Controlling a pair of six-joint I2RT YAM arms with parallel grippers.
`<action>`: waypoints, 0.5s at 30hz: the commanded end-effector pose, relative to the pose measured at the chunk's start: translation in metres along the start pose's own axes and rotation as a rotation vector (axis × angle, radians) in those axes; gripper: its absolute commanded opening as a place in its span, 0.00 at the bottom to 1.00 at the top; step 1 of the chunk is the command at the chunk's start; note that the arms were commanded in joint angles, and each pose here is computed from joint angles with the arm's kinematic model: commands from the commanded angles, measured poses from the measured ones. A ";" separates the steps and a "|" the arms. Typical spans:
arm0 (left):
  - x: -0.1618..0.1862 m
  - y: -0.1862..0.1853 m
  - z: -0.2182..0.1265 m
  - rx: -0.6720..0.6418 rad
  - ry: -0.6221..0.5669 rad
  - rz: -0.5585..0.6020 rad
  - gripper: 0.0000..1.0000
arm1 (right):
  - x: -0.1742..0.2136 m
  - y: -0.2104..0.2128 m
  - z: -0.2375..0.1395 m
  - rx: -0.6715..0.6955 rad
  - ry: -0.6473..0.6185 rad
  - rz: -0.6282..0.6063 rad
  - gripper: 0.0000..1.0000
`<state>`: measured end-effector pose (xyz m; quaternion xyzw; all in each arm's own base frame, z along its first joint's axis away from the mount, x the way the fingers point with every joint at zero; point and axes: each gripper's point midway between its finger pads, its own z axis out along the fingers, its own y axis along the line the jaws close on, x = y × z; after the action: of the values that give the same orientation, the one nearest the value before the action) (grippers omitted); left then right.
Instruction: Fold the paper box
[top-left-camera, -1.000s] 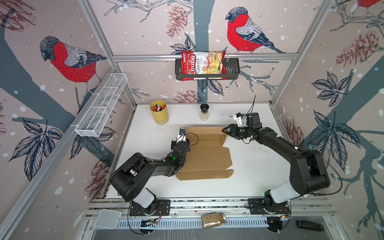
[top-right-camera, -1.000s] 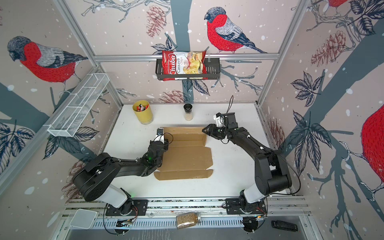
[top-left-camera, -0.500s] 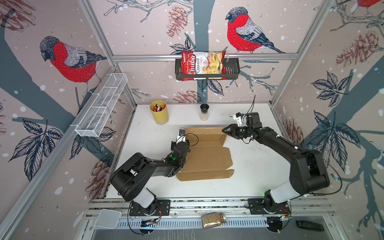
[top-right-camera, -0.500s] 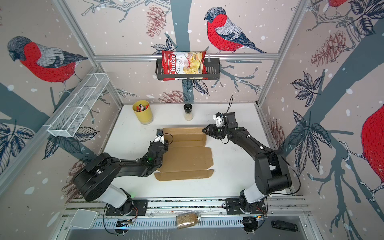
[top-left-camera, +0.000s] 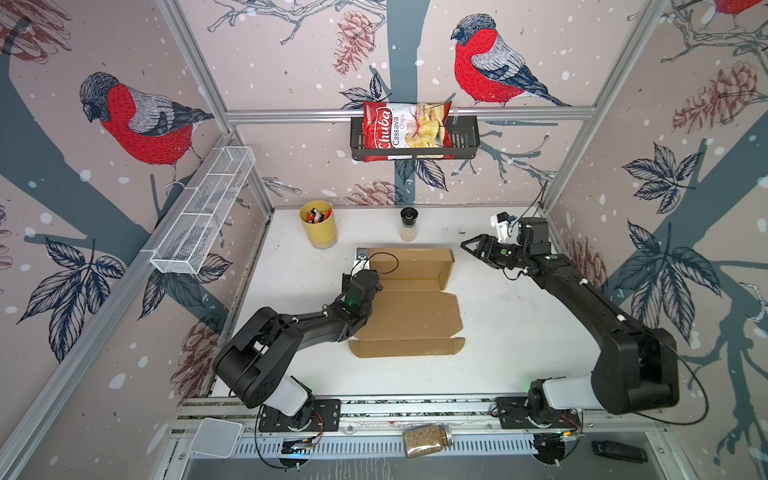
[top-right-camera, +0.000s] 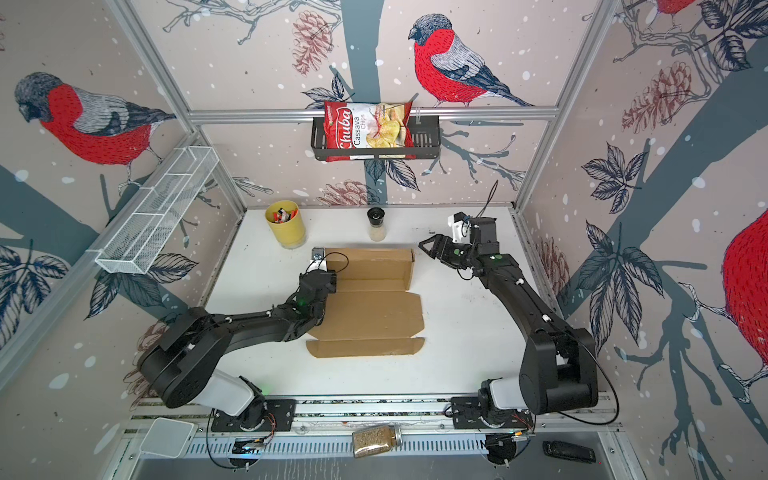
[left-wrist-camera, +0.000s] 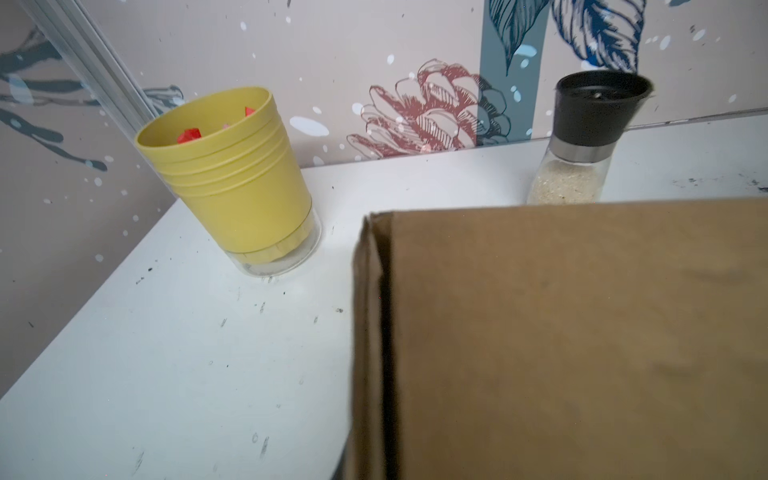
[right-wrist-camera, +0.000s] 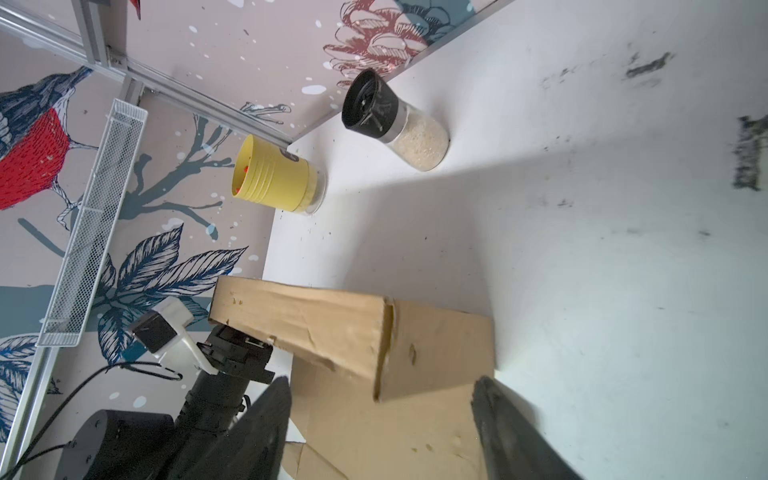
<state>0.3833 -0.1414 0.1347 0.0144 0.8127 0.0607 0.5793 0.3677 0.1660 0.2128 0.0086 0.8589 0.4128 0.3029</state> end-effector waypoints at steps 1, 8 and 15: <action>0.023 -0.002 0.009 0.070 0.167 -0.036 0.00 | -0.003 -0.011 -0.005 0.032 -0.031 -0.008 0.70; 0.037 -0.017 0.022 0.221 0.470 0.001 0.00 | 0.005 -0.029 0.000 0.093 -0.029 0.006 0.70; 0.052 -0.024 0.018 0.307 0.740 0.100 0.00 | 0.008 -0.024 0.004 0.122 -0.028 -0.049 0.69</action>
<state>0.4170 -0.1588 0.0980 0.0755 0.9381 -0.0286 0.3368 0.3653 0.1542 0.1851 0.0280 0.8781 0.3701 0.3019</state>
